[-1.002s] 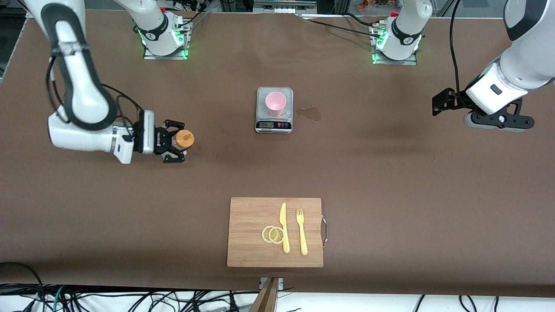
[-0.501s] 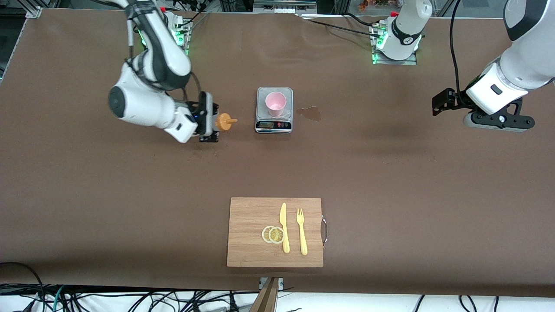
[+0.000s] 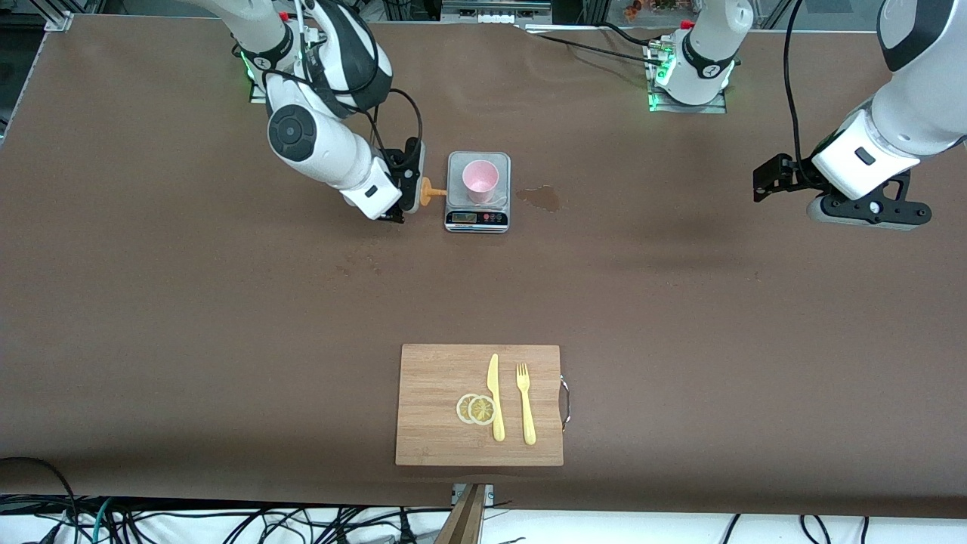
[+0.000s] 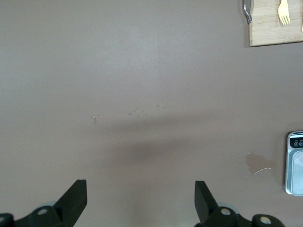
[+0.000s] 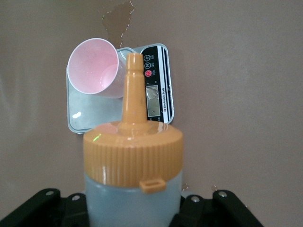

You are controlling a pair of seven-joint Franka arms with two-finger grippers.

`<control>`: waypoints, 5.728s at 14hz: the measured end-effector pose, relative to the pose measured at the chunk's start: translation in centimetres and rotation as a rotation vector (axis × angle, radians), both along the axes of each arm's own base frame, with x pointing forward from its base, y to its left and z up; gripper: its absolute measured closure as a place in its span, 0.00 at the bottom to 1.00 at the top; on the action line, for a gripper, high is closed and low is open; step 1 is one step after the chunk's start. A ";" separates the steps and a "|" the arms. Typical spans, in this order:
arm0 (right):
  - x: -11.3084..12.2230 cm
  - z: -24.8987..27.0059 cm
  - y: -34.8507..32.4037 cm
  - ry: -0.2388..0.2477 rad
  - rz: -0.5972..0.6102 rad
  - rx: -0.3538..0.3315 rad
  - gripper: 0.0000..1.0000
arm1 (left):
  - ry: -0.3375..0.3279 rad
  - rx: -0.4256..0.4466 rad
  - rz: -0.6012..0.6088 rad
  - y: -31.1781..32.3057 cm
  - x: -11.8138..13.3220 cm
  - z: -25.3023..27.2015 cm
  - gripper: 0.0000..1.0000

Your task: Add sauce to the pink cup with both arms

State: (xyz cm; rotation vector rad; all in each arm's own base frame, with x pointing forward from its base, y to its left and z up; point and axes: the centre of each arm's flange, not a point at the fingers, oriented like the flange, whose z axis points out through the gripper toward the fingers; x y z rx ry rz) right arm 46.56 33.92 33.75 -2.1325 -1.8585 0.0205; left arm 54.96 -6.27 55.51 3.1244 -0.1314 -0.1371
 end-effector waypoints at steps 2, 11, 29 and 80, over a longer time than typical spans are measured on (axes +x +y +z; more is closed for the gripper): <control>-1.0 0.0 1.2 -0.018 0.002 -0.060 0.80 | 0.000 0.000 0.000 0.0 0.0 0.0 0.00; -5.3 -1.0 5.0 -0.056 0.047 -0.230 0.80 | 0.000 0.000 -0.001 0.0 0.0 0.0 0.00; -9.9 -4.8 8.6 -0.083 0.079 -0.422 0.80 | 0.000 0.000 -0.001 0.0 0.0 0.0 0.00; 19.5 -15.8 -40.8 -0.189 -0.043 1.269 0.82 | 0.000 0.000 -0.002 -0.1 0.0 0.0 0.00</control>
